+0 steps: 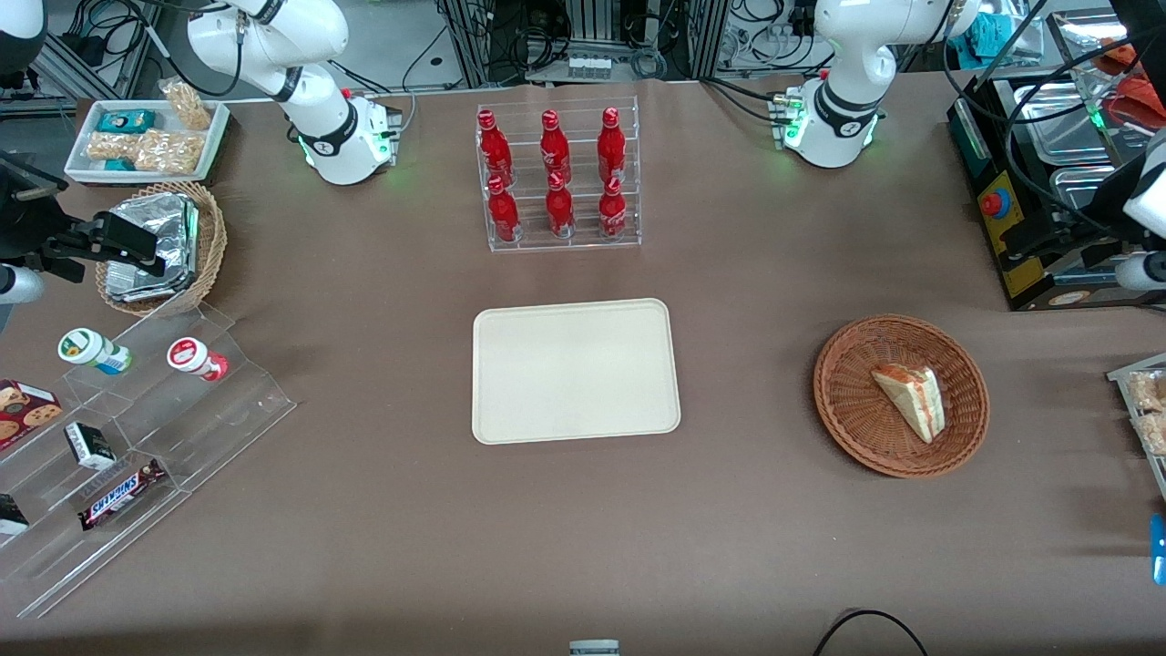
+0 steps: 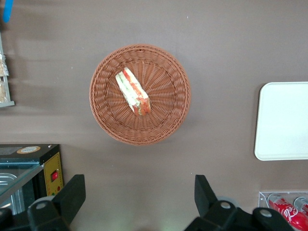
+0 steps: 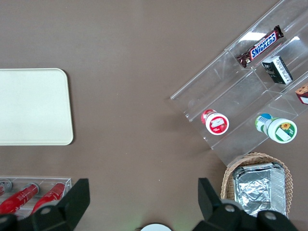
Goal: Place sandwich from basket to tray
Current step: 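Move the left gripper over the wicker basket above the sandwich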
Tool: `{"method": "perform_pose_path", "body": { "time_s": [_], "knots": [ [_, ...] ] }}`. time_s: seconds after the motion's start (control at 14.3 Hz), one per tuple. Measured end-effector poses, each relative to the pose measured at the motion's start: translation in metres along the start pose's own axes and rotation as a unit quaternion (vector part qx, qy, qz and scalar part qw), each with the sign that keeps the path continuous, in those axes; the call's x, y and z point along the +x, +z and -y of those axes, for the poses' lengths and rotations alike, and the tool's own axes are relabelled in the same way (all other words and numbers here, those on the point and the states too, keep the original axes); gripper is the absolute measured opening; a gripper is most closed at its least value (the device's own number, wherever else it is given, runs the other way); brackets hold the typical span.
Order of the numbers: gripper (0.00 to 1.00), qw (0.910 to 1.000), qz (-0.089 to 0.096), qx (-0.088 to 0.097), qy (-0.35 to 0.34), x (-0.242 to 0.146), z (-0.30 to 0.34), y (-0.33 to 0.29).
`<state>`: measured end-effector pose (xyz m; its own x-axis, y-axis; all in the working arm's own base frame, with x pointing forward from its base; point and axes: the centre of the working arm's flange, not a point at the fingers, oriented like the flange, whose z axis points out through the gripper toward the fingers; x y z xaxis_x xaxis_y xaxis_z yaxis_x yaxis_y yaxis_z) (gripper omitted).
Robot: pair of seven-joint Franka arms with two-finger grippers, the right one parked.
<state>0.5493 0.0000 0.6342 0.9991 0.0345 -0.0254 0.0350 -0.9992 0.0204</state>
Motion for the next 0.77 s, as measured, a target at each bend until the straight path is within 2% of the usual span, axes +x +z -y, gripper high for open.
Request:
{"method": "perform_pose_path", "body": {
  "time_s": [0.49,0.77],
  "knots": [
    [1.00,1.0000,-0.002,0.000,0.001,0.000,0.000,-0.002],
    [1.00,1.0000,0.009,0.000,0.000,0.000,0.000,0.007]
  ]
}}
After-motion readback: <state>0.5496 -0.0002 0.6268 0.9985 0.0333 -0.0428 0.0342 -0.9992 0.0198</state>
